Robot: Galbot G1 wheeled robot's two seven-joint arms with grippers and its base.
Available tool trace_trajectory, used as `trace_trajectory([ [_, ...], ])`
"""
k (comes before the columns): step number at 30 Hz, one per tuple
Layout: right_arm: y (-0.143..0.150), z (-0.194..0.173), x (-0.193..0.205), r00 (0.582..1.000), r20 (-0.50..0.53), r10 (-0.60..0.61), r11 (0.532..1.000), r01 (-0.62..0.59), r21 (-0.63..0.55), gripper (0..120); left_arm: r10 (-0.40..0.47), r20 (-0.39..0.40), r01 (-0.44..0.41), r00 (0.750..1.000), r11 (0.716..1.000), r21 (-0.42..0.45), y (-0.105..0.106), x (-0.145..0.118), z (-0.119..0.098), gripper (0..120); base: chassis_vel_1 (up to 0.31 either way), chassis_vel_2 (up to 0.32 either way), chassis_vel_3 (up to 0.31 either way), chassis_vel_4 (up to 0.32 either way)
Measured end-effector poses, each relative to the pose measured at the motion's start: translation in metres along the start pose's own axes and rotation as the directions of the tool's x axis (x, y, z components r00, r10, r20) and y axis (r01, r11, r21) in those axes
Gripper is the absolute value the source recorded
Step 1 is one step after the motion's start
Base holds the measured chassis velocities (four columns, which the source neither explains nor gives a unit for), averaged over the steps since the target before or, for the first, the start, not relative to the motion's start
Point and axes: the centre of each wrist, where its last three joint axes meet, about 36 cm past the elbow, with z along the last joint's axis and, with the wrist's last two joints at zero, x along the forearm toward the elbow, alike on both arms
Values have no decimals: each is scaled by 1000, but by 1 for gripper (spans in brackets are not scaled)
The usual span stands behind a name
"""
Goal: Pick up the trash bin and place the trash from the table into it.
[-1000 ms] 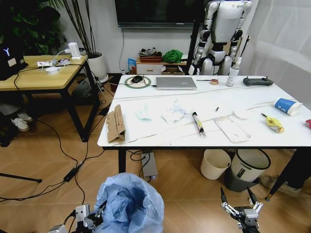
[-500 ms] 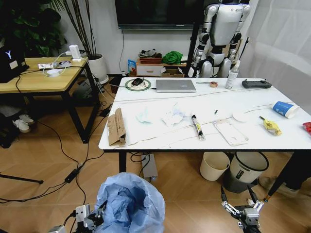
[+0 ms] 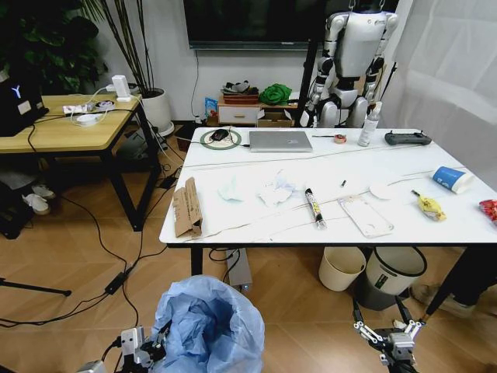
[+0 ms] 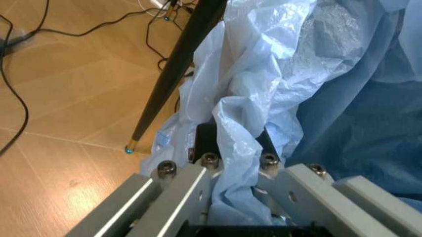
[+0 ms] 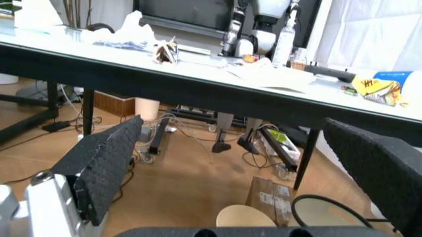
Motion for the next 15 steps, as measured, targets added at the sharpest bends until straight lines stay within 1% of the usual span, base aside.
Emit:
trace_trajectory([
  [15,3,-5,-4,1000,9,1,1000,-1,-19,100,-1,-3,1,1000,1000,1,0,0,2,0,0,0,0,0],
])
